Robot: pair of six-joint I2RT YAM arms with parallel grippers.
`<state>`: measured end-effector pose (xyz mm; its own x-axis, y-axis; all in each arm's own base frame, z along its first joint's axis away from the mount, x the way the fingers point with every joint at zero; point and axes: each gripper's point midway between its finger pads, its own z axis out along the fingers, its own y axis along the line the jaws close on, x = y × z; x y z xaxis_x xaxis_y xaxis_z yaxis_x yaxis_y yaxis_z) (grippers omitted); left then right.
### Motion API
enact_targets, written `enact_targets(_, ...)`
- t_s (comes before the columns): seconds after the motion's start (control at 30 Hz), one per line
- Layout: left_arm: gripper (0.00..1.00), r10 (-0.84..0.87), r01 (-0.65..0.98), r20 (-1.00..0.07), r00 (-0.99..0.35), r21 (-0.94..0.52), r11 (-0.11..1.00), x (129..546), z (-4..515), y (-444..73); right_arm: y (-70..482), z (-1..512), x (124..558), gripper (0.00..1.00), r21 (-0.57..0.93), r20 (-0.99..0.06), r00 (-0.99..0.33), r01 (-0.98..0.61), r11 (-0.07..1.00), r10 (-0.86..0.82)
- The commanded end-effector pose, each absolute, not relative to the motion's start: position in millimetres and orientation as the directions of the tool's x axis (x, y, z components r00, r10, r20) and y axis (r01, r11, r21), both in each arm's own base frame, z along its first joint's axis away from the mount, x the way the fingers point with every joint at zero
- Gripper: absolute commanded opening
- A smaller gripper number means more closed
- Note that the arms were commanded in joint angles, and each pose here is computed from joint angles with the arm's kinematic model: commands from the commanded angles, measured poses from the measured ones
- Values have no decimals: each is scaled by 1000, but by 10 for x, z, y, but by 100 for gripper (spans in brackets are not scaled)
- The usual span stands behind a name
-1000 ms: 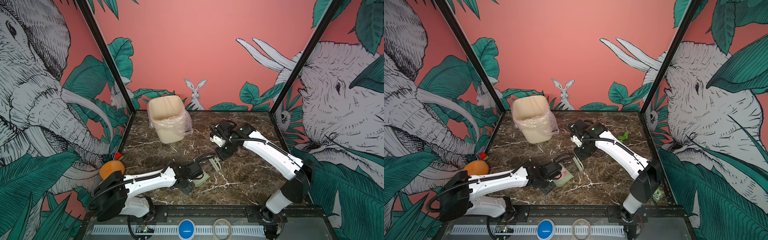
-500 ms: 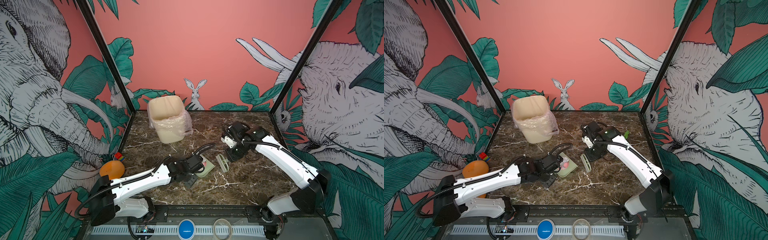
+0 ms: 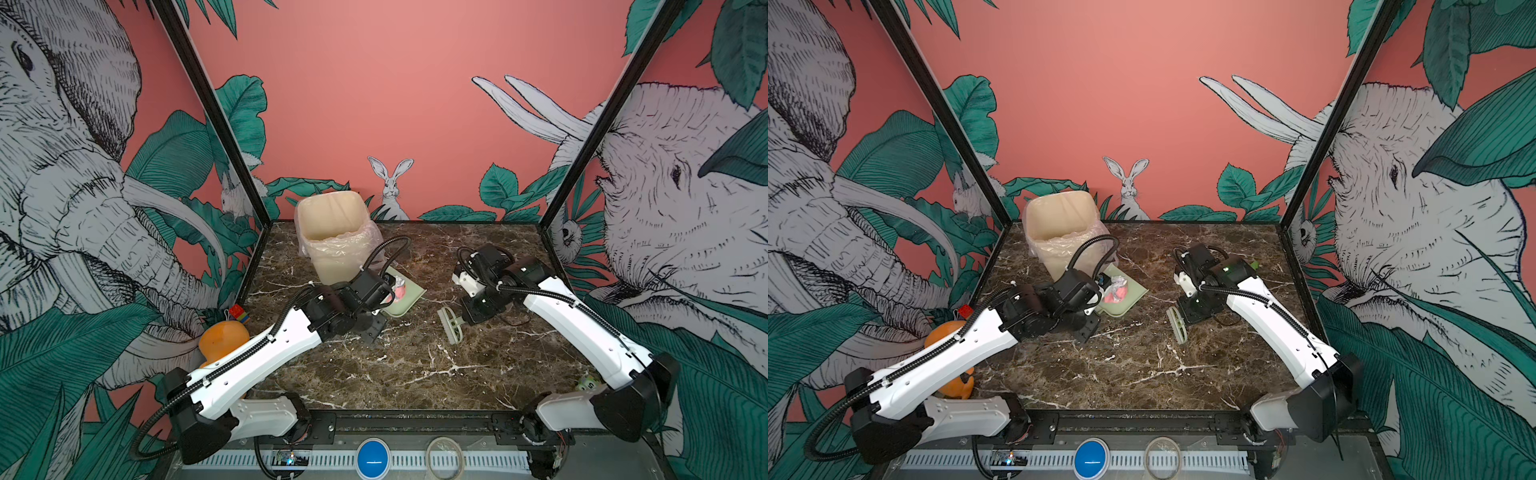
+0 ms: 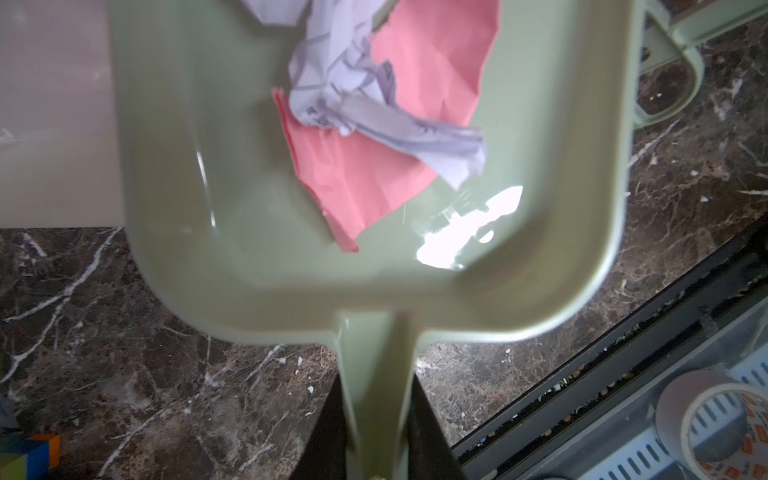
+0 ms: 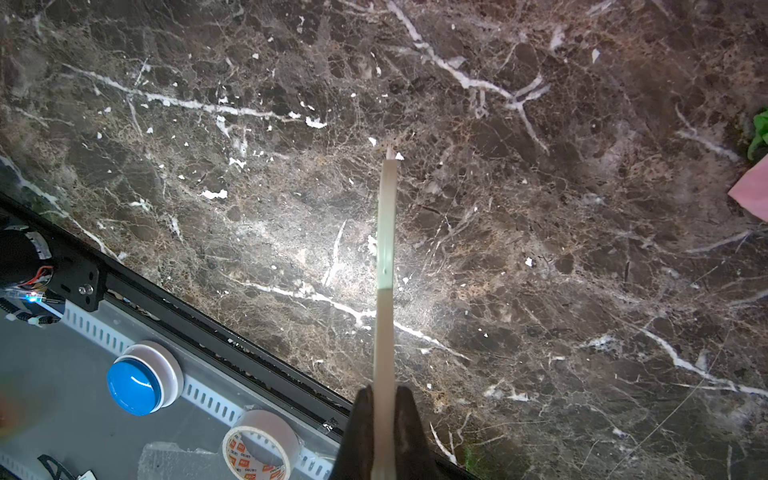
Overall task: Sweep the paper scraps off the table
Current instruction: 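Lift the dustpan toward the beige bin with the left gripper while the right draws back, then tip the dustpan over the beige bin with the left gripper to empty it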
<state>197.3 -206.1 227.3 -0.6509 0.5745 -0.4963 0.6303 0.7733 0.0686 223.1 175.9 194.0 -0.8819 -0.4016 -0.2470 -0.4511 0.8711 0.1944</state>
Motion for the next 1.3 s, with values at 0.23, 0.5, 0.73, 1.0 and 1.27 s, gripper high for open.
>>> enact_targets(0.23,17,581,592,-467,-667,142,794,2086,2859,-1571,1731,2005,2221,0,219,-274,-880,-450,866,-388)
enact_targets(0.5,17,497,487,-478,-724,156,860,2332,3048,-1181,1726,2031,2232,0,227,-286,-878,-452,863,-385)
enact_targets(0.73,17,407,373,-523,-749,175,911,2532,3178,-851,1669,2038,2199,0,229,-286,-880,-447,865,-379)
enact_targets(1.0,17,298,225,-562,-772,198,954,2749,3249,-394,1648,2076,2198,0,236,-291,-880,-446,863,-375)
enact_targets(1.27,17,203,108,-603,-771,191,976,3055,3367,4,1630,2067,2183,0,238,-286,-881,-447,862,-377)
